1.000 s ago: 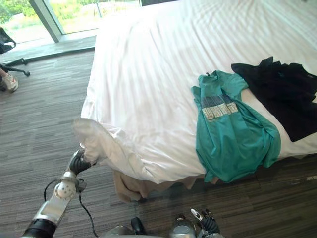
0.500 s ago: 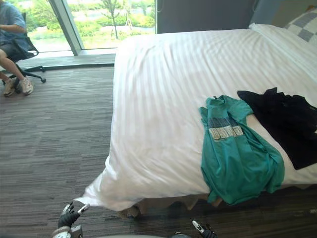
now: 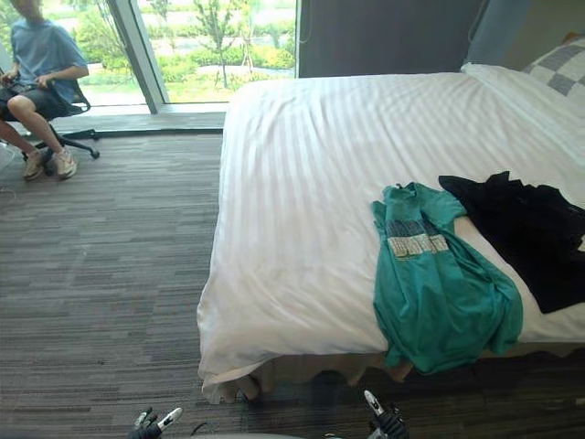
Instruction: Tidy the bed and pick cloth on bed and put in laundry
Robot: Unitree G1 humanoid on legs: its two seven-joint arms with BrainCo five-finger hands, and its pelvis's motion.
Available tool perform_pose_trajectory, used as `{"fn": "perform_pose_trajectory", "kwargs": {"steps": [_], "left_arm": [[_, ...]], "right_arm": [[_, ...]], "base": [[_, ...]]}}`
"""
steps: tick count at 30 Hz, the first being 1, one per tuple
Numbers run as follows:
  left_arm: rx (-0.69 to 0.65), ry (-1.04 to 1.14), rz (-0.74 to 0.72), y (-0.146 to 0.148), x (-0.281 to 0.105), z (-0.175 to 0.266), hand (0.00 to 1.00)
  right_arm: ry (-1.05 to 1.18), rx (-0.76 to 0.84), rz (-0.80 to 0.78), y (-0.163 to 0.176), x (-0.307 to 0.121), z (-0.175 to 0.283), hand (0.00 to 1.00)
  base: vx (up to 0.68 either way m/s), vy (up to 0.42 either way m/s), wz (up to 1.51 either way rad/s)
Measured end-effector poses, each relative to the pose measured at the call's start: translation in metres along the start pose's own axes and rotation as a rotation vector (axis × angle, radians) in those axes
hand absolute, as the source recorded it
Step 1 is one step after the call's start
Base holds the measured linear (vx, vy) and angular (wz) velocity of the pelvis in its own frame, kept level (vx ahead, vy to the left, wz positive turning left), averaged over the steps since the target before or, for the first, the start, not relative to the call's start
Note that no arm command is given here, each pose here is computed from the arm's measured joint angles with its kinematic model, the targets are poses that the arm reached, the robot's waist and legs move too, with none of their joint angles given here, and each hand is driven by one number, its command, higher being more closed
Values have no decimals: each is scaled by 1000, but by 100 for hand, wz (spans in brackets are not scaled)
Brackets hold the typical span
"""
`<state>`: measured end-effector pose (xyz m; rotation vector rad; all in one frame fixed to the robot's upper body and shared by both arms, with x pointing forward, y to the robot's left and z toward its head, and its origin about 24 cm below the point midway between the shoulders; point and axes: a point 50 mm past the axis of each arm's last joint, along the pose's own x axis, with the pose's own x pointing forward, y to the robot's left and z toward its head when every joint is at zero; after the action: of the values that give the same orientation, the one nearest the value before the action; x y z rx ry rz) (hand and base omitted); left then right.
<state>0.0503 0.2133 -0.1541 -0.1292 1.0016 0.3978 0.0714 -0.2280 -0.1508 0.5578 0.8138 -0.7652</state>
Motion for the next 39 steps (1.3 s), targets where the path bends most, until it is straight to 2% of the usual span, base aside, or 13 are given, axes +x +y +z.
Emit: {"fn": "perform_pose_trajectory", "kwargs": {"steps": [5, 7, 11, 12, 14, 15, 16, 20, 24, 25, 28, 33, 39], "left_arm": [[39, -3, -59, -9, 1, 2, 0], [48, 3, -63, -9, 2, 4, 0], [50, -3, -79, -11, 4, 8, 0], [50, 2, -75, -9, 2, 5, 0], [51, 5, -67, -5, -1, 2, 0], [53, 7, -62, -2, -2, 1, 0], [55, 7, -61, 0, -2, 1, 0], [70, -11, -46, 9, -2, 3, 0], [99, -31, -57, 9, -2, 5, 0], [109, -32, -63, 8, -2, 6, 0], [111, -37, -63, 9, -3, 4, 0], [126, -21, -88, 8, -2, 2, 0], [69, -95, -122, 3, 6, 26, 0]], "right_arm": [[-193, 63, -1, 12, 3, 40, 0], [-305, 97, 50, 30, 7, 72, 0], [-565, 143, 157, 32, -7, 132, 0], [-679, 133, 228, 37, -20, 156, 100], [-821, 95, 342, 49, -41, 186, 100], [-943, 35, 458, 61, -62, 208, 100], [-983, 12, 500, 65, -70, 215, 100], [-1164, -191, 852, 103, -122, 240, 100], [-1090, -398, 1219, 162, -144, 229, 100], [-1064, -421, 1267, 171, -145, 224, 100], [-898, -554, 1506, 220, -155, 186, 100], [-723, -715, 1665, 273, -163, 144, 100], [-706, -777, 1738, 327, -194, 133, 100]], "base": [[-6, 5, -7], [14, 7, -21], [47, 3, -2], [68, 2, -9], [64, -12, -8], [36, -19, -4], [36, -26, -5], [3, -4, -1], [-21, -6, 1], [-53, -15, 4], [-60, -16, 5], [-44, -13, 22], [-35, -27, 39]]}}
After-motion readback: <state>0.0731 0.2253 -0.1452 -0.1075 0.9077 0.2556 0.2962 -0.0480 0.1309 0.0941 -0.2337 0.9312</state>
